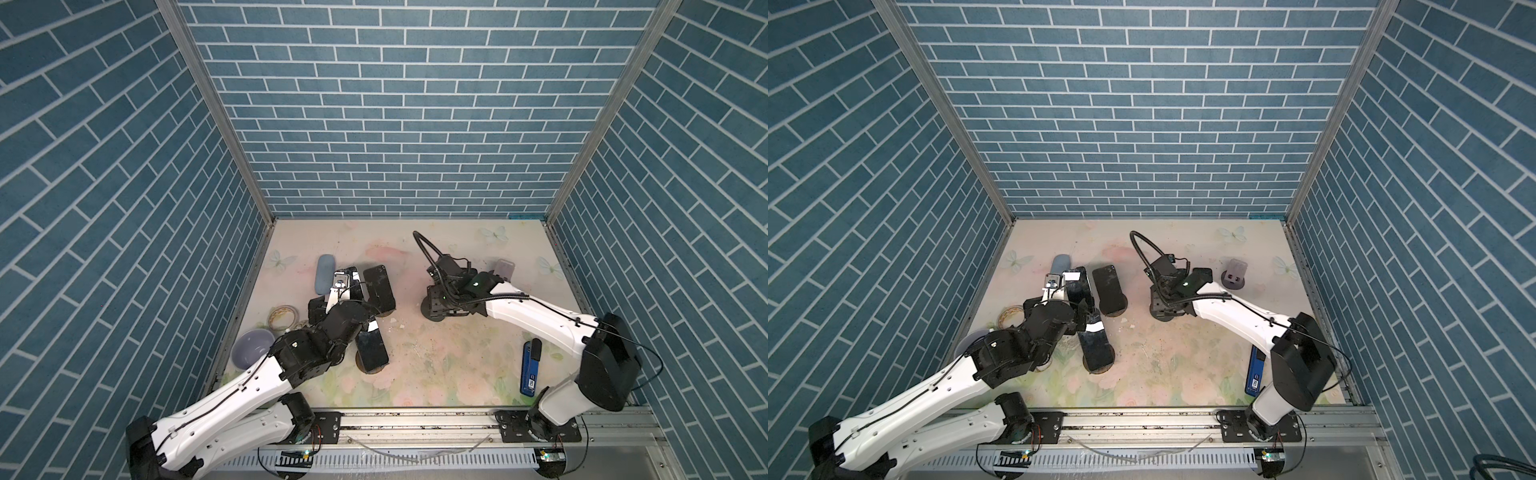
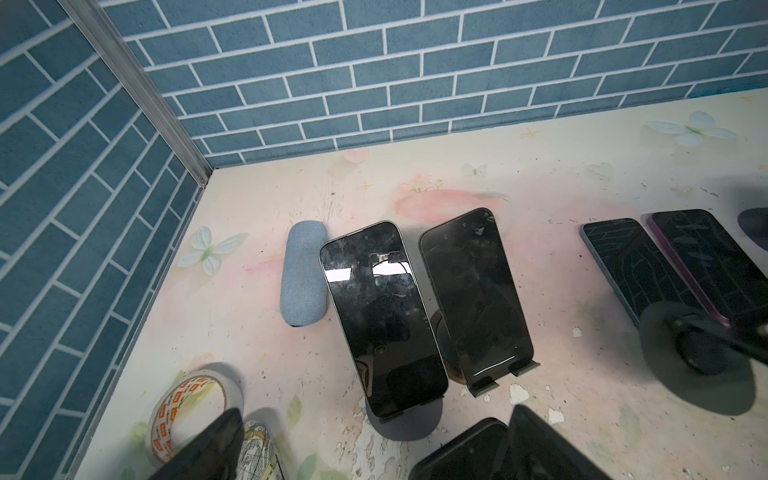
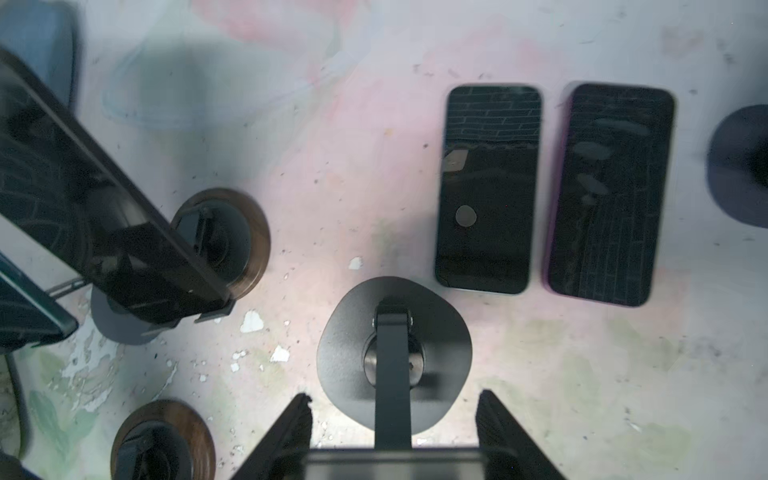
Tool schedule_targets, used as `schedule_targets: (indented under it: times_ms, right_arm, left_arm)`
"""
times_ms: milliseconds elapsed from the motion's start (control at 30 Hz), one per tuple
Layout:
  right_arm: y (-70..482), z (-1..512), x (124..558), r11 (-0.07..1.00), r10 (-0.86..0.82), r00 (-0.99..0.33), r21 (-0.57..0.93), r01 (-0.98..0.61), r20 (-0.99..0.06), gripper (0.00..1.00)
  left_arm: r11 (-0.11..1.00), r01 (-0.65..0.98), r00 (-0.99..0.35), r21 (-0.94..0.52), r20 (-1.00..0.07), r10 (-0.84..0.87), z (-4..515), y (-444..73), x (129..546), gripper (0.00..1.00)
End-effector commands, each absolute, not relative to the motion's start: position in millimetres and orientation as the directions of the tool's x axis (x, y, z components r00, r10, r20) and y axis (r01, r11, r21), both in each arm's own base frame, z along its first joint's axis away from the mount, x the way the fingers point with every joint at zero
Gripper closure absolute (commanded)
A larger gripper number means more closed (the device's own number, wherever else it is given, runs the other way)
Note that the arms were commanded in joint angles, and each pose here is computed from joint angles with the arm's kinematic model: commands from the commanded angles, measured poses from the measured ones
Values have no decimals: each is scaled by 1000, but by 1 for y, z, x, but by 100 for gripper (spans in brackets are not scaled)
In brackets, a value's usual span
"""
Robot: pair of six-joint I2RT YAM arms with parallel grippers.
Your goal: Remove the phone from the phone stand
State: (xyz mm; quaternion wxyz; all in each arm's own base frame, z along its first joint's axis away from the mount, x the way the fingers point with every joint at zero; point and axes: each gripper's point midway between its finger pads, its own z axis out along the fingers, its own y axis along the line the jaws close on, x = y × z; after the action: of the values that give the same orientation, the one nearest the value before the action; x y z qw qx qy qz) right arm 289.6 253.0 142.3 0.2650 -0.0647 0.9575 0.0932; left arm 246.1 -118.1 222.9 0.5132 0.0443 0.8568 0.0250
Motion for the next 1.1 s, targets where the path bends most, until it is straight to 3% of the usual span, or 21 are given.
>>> schedule_targets:
  times_ms: [0,500,1067]
  right_arm:
    - [214,140,291,989,-67,-845,77,-126,-530,53]
    - [86,104,287,990,104,-863,-36,140,-495,53]
    - [41,81,309,965,247,-851,34,261,-464,50]
  left_arm:
    - [992,63,-465,106,-877,123,222,-121,247,0]
    - [993,40,-443,107,-889,114,225,-120,251,0]
    - [996,35,-443,84,-892,91,227,-125,255,0]
